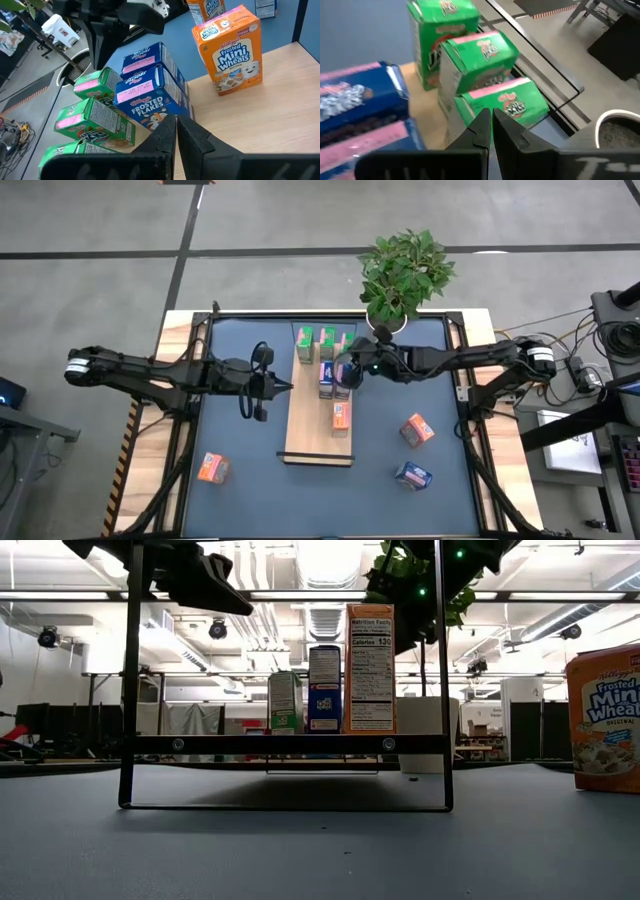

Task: Stack cereal on shelf
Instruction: Adjust the green cereal boxes on the shelf, then put the right orange cereal box on the shelf aligned with the other orange cereal box

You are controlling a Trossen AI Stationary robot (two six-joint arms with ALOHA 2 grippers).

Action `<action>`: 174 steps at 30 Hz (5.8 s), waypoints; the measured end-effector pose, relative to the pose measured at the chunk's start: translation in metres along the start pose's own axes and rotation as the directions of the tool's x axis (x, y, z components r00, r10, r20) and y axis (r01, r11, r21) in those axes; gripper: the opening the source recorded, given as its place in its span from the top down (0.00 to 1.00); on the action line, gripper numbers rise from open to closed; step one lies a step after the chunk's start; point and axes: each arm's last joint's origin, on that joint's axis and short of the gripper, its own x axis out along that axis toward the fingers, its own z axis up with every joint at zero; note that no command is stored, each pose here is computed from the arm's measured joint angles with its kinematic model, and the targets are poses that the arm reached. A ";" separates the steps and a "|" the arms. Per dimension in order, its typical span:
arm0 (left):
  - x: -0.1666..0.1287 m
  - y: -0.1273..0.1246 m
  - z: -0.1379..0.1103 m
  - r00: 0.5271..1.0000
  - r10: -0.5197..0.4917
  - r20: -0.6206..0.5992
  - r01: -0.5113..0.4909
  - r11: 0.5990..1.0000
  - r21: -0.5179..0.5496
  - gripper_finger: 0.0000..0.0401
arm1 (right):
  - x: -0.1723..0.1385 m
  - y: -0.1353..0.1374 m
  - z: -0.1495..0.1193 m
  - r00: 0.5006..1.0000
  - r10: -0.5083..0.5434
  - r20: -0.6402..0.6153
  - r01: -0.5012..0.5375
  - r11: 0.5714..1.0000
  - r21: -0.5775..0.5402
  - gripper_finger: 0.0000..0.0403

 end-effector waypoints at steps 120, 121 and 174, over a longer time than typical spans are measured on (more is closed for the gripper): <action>0.001 -0.001 -0.001 1.000 -0.007 -0.010 0.006 1.000 -0.028 1.00 | -0.143 0.053 -0.102 0.536 0.125 -0.835 0.246 0.923 0.297 0.27; 0.001 -0.001 -0.001 1.000 -0.006 -0.010 0.006 1.000 -0.029 1.00 | -0.143 0.053 -0.103 0.534 0.126 -0.836 0.247 0.923 0.296 0.30; -0.036 0.007 -0.003 0.993 0.048 0.105 -0.037 0.994 -0.101 1.00 | -0.174 0.105 0.113 0.924 0.326 -0.198 -0.307 0.944 0.120 0.71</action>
